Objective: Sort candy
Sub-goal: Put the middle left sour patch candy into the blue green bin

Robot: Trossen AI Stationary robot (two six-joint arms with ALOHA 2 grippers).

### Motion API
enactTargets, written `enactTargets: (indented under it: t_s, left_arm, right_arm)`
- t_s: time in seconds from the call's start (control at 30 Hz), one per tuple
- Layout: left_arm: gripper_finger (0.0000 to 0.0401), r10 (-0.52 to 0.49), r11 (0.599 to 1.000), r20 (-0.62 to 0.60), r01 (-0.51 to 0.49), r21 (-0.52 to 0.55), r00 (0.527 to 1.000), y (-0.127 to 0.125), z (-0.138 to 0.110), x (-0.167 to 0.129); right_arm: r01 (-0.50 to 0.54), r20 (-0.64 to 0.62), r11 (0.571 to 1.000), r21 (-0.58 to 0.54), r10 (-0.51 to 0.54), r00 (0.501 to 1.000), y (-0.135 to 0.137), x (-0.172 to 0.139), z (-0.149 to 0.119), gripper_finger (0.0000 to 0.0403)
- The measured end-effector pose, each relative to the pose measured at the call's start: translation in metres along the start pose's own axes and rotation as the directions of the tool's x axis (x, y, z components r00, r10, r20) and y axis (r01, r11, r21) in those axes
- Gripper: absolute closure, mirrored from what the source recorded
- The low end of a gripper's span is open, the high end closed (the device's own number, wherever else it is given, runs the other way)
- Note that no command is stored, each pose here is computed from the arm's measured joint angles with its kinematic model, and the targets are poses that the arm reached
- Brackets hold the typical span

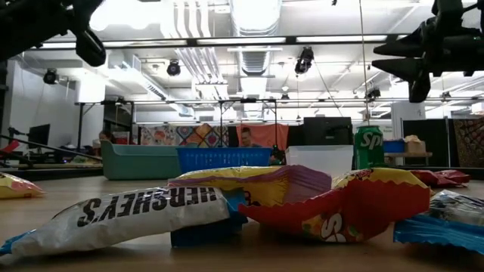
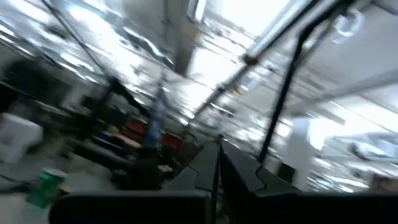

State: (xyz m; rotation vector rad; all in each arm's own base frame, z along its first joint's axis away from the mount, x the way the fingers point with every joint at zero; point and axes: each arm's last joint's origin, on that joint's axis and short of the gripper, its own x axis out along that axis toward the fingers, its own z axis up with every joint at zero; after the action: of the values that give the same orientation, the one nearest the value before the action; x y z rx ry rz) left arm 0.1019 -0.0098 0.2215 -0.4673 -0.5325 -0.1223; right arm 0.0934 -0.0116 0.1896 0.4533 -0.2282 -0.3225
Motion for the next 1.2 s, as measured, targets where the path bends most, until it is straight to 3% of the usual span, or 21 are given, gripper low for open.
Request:
enactTargets:
  t_s: [0.2,0.43,0.6,0.67,0.73,0.87,0.93,1.1,1.2]
  left_arm:
    - [0.0401,0.097,0.981,-0.101,-0.112,-0.159,0.990,0.007,-0.016,0.006]
    - [0.0401,0.170,0.909,-0.304,-0.268,-0.320,0.937,0.014,-0.043,0.008]
    - [0.0401,0.198,0.879,-0.471,-0.368,-0.303,0.860,0.003,-0.049,0.029]
    - [0.0401,0.228,0.869,-0.584,-0.434,-0.239,0.779,-0.005,-0.051,0.041]
    - [0.0401,0.286,0.834,-0.715,-0.533,-0.142,0.638,-0.010,-0.052,0.048]
    - [0.0401,0.428,0.679,-0.858,-0.728,0.098,0.283,-0.022,-0.054,0.054]
    - [0.0401,0.458,0.611,-0.878,-0.767,0.195,0.142,-0.029,-0.056,0.057]
    - [0.0399,0.489,0.493,-0.863,-0.776,0.393,-0.127,-0.046,-0.071,0.067]
    - [0.0382,0.478,0.470,-0.846,-0.745,0.473,-0.236,-0.052,-0.084,0.075]
  right_arm:
    - [-0.020,0.043,1.000,0.016,0.019,0.999,0.002,0.000,0.004,0.0280]
    - [-0.025,0.054,0.999,0.023,0.024,0.998,0.002,0.000,0.005,0.0280]
    - [-0.026,0.055,0.999,0.023,0.025,0.998,0.002,0.000,0.006,0.0280]
    - [-0.028,0.060,0.999,0.025,0.027,0.998,0.003,0.000,0.006,0.0280]
    - [-0.030,0.062,0.999,0.026,0.028,0.998,0.003,0.000,0.006,0.0280]
    - [-0.029,0.062,0.999,0.026,0.028,0.998,0.003,0.000,0.006,0.0280]
    - [-0.029,0.061,0.999,0.026,0.027,0.998,0.003,0.000,0.006,0.0280]
    - [-0.029,0.061,0.999,0.026,0.028,0.998,0.003,0.000,0.006,0.0280]
    - [-0.029,0.061,0.999,0.030,0.027,0.998,0.003,0.000,0.006,0.0280]
